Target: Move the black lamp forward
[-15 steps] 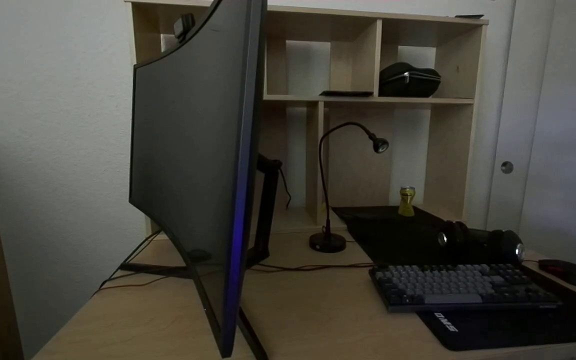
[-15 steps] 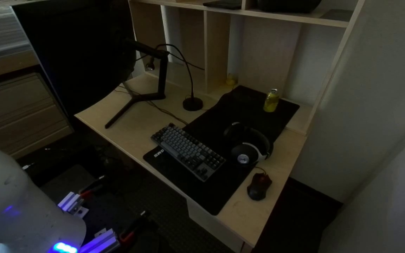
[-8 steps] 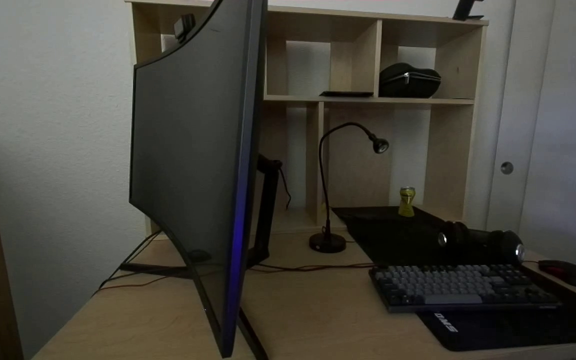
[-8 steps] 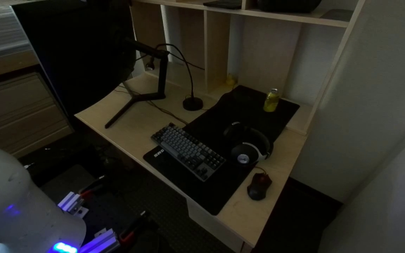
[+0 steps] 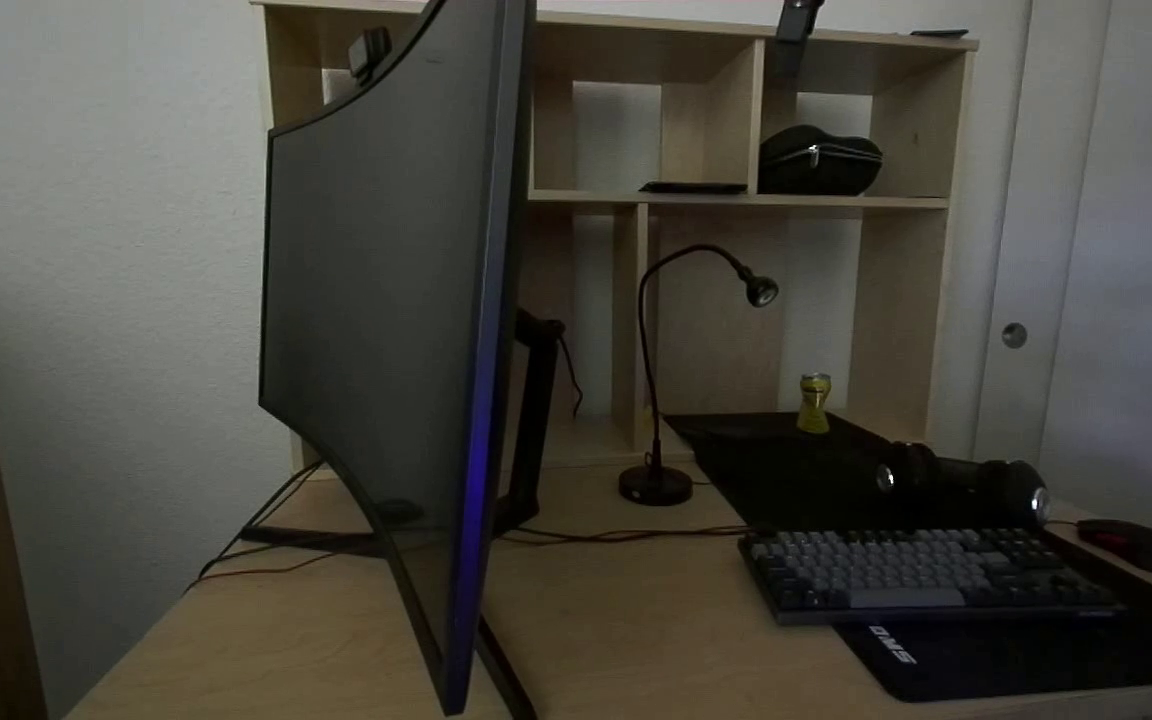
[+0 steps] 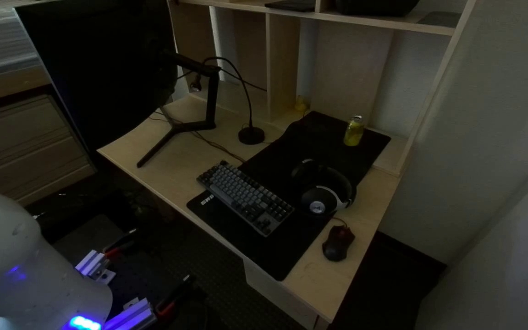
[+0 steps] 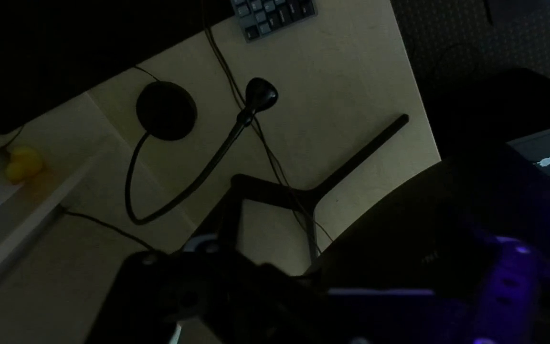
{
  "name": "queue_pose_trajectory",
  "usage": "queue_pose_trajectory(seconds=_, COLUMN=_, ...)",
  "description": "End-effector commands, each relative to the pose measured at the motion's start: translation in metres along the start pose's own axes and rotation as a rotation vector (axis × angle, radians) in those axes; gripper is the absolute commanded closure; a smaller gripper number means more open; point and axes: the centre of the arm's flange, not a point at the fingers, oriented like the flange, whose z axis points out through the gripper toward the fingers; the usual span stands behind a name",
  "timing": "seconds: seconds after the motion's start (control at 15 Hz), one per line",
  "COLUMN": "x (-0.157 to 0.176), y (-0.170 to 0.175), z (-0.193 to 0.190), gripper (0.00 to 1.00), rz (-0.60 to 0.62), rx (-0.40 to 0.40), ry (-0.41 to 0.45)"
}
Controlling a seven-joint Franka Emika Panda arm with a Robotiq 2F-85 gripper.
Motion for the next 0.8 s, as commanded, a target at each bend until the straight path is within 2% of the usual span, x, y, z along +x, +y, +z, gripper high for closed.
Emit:
queue_pose_trajectory(seconds=0.0, x=0.001, y=0.020, z=0.034, gripper=0.00, rz=0.090, rx=0.069, ry=-0.120)
queue_pose_trajectory(seconds=0.13, x=0.010, y=0.038, z=0.066, gripper=0.00, rz=0.179, rx=0.140, ry=-0.128)
queue_pose_trajectory(seconds=0.33, x=0.031, y=0.069, z=0.103, gripper=0.00, rz=0.305, rx=0.239, ry=-0.059)
queue_pose_trajectory(seconds=0.47, x=0.053, y=0.093, z=0.118, gripper=0.00, rz=0.418, rx=0.225, ry=-0.018)
queue_pose_trajectory(seconds=0.53, x=0.061, y=0.103, z=0.123, gripper=0.00, rz=0.474, rx=0.208, ry=-0.030)
queue_pose_trajectory(seconds=0.6, x=0.033, y=0.076, z=0.124, gripper=0.00, rz=0.394, rx=0.222, ry=-0.044)
queue_pose_trajectory(seconds=0.73, x=0.040, y=0.083, z=0.134, gripper=0.00, rz=0.406, rx=0.227, ry=-0.050)
